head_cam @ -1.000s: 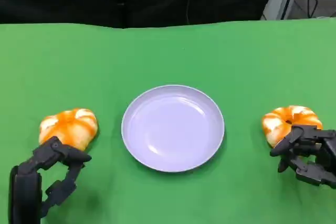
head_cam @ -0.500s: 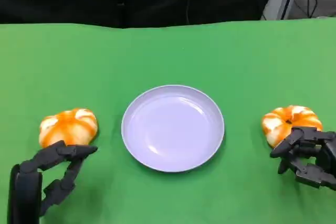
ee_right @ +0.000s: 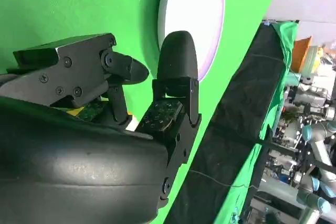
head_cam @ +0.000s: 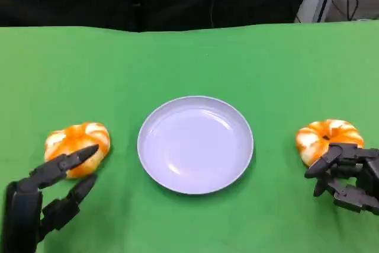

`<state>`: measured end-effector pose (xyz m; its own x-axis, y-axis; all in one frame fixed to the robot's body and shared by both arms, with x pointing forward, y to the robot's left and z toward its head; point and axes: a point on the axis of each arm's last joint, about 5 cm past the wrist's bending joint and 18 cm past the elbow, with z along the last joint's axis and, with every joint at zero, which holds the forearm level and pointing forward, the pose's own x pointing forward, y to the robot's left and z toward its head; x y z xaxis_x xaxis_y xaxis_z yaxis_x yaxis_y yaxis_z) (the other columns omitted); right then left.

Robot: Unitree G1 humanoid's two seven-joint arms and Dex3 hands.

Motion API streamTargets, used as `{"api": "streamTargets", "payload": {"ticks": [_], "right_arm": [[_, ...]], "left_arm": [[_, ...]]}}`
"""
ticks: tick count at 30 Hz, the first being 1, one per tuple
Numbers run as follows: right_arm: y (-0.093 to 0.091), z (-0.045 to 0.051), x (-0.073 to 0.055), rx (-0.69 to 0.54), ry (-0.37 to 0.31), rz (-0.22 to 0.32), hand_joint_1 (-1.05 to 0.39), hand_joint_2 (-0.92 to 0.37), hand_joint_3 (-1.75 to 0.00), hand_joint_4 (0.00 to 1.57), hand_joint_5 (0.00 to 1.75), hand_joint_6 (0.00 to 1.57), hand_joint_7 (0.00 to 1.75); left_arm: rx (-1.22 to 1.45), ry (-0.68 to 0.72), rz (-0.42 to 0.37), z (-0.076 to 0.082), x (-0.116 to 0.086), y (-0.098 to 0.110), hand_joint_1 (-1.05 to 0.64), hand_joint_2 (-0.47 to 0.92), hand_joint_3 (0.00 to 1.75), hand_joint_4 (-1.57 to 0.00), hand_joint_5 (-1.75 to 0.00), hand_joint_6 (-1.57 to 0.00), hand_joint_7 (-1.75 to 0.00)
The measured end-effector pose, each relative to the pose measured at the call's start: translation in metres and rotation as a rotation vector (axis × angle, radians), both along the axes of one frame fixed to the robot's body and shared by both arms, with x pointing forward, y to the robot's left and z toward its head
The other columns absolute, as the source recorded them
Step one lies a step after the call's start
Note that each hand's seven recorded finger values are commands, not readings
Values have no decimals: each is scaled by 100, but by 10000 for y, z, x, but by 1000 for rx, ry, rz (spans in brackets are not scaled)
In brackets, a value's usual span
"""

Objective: Grasp the bread from the table and place it into the plate.

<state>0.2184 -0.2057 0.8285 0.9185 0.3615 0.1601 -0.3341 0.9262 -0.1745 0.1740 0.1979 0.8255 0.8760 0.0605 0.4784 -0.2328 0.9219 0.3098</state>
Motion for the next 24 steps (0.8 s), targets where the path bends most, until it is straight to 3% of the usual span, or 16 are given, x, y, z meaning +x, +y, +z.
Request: {"api": "streamTargets", "payload": {"ticks": [23,24], "right_arm": [[0,4,-1,-2,-9,5,4,-82,-62,88,136,96,93],[0,4,-1,-2,-9,5,3,-82,-62,88,136,95,93]], "left_arm": [[40,-42,46,56,19,7,-53,92,13,-68,0,-59,0],[39,-43,49,55,20,7,-54,92,13,-60,0,-54,0]]}}
